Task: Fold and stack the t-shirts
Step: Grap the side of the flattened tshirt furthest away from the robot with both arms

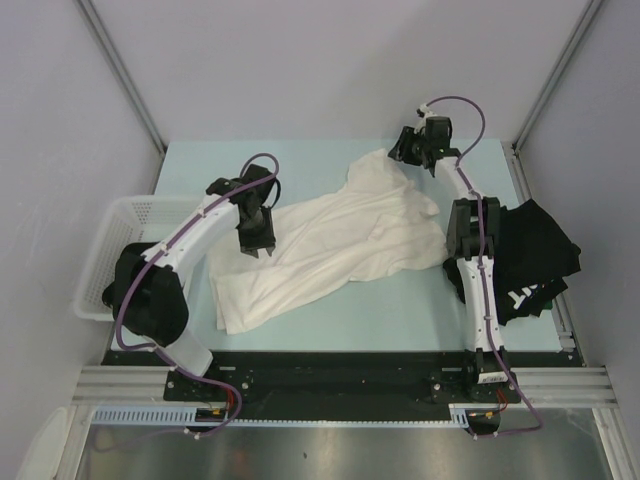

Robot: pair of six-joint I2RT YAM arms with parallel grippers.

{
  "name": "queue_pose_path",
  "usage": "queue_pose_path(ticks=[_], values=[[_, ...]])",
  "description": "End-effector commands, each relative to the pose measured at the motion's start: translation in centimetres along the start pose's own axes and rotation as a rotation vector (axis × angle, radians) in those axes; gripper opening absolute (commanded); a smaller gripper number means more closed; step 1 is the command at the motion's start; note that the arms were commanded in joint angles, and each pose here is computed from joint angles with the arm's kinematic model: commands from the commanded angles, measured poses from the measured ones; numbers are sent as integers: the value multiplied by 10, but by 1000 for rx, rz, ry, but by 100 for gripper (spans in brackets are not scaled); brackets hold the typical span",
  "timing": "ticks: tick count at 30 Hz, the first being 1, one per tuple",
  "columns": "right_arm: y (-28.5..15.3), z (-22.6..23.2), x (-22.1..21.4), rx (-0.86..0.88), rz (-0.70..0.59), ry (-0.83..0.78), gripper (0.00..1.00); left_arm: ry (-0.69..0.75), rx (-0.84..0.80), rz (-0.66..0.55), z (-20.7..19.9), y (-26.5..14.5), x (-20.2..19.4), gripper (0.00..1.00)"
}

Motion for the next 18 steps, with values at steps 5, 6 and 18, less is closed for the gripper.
queue_pose_path(ticks=[5,6,18], values=[[8,29,8,66,-47,-12,49,7,-6,-24,-3,-9,7,40],[8,29,7,64,-45,-14,49,7,-6,-21,-3,-9,6,40],[6,12,16,36,-67,-38,49,17,-5,1,-2,-1,-1,40]])
Point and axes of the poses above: each gripper's point midway between its finger pads, its own y axis out along the fingers, its own z axis along the line the jaws close on, x = y × z, the point moved 2 cm from there along -y, back along the fingers, and after that the axes turned 13 degrees about y, right-handed, at the moved point
